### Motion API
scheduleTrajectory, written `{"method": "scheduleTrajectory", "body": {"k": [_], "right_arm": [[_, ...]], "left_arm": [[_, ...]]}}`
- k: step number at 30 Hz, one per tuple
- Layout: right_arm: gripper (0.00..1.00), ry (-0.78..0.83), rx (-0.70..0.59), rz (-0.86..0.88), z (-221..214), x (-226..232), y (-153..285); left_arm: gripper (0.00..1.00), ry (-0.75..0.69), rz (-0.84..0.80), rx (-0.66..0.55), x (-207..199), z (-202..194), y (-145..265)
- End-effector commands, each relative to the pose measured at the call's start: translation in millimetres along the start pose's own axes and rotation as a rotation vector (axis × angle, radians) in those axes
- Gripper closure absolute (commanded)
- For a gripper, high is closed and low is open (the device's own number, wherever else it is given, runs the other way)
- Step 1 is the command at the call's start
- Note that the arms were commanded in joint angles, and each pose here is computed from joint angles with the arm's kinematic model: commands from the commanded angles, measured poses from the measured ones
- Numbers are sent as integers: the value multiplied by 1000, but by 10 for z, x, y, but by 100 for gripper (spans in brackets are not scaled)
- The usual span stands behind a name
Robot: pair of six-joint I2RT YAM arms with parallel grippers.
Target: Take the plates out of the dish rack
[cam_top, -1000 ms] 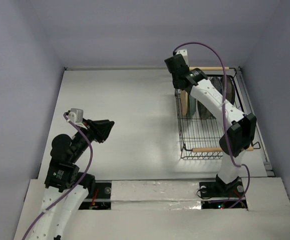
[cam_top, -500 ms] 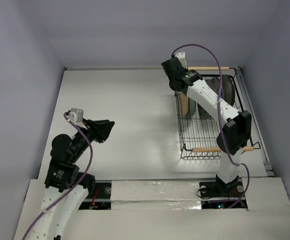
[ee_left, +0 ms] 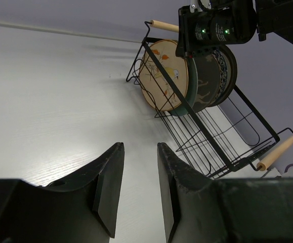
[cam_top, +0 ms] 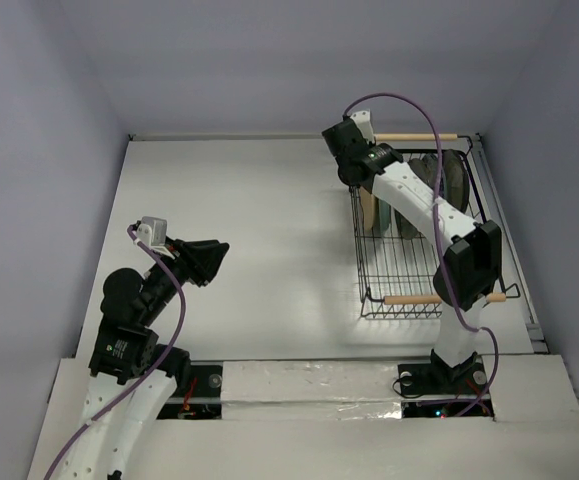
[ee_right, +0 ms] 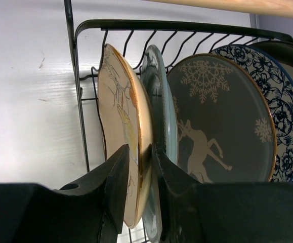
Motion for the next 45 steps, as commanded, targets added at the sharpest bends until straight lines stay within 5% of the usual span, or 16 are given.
{"method": "scheduleTrajectory", "body": {"k": [1,14,20,26,45], "right_arm": [[70,-24,-26,-24,45,-27,22],[67,47,9,-94,-37,114,-233],[91,26,-34,-127,111,-35,-132],[100,31,-93,-192,326,-290,79],[100,-221,-362,-234,826,-1078,1137]], "left_arm": [[70,-15,-42,-22,-69,43,-8],[70,-16,-44,-27,-74,51,-3],[70,-16,-45,-26,-74,46,-1],[70,-15,-41,-31,-72,56,2],[70,-11,-32,-30,-60,56,-6]]}}
Point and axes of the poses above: each gripper's point midway between its finger pads, its own y axis back along the fingers, its own x axis along the line the jaws close on, z = x × y, the point moved 3 cm from there along y, back along the fingers, and after that the axes turned 9 degrees about y, right-handed, at the moved point
